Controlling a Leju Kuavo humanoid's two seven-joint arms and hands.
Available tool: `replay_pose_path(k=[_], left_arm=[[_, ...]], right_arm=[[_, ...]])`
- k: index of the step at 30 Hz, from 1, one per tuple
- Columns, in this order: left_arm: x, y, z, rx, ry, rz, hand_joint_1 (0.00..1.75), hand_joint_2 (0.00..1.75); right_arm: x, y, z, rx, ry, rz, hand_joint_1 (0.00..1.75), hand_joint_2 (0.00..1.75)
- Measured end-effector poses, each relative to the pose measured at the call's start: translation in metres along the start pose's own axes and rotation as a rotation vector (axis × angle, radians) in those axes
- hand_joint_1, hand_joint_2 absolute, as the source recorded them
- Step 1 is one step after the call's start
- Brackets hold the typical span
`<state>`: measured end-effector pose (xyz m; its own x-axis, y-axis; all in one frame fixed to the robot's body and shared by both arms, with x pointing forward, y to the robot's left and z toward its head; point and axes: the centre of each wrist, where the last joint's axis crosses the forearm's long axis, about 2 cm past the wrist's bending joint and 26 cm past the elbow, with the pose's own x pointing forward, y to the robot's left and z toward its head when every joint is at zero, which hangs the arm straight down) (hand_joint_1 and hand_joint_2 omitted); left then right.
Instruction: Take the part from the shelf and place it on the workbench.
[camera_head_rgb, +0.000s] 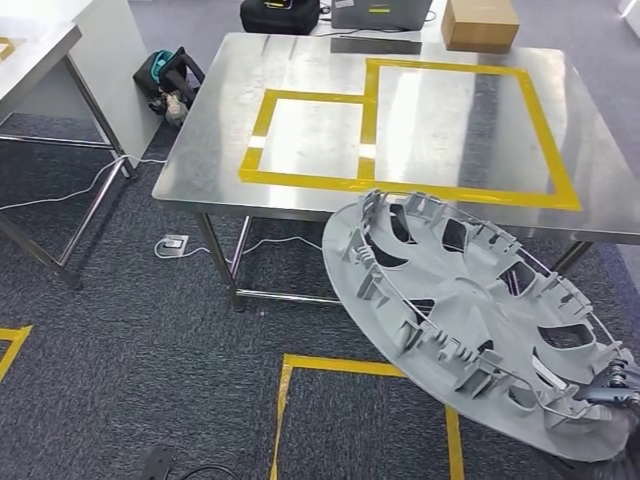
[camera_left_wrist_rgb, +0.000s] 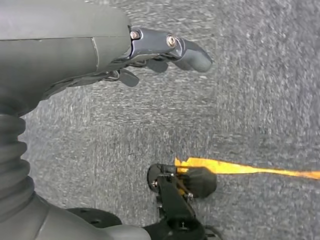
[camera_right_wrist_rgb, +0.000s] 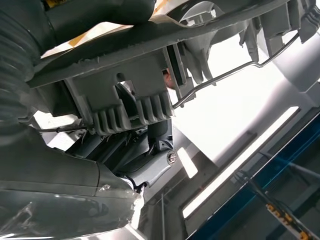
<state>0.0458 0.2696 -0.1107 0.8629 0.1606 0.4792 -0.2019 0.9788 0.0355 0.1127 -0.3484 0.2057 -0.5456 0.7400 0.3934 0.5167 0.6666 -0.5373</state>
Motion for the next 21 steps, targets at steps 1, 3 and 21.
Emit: replay_pose_path(k=[1, 3, 21], left_arm=[[-0.0006, -0.0001, 0.0002, -0.001, 0.001, 0.000, 0.00, 1.75], [-0.0014, -0.0008, 0.0007, -0.004, 0.003, -0.001, 0.00, 1.75], [-0.0024, -0.0021, 0.0013, -0.010, 0.004, -0.008, 0.00, 1.75]], right_arm=[[0.0000, 0.0000, -0.0001, 0.000, 0.001, 0.001, 1.75, 1.75], [0.0001, 0.0000, 0.0002, 0.001, 0.003, 0.004, 1.75, 1.75], [0.0004, -0.0003, 0.0014, 0.003, 0.021, -0.001, 1.75, 1.75]])
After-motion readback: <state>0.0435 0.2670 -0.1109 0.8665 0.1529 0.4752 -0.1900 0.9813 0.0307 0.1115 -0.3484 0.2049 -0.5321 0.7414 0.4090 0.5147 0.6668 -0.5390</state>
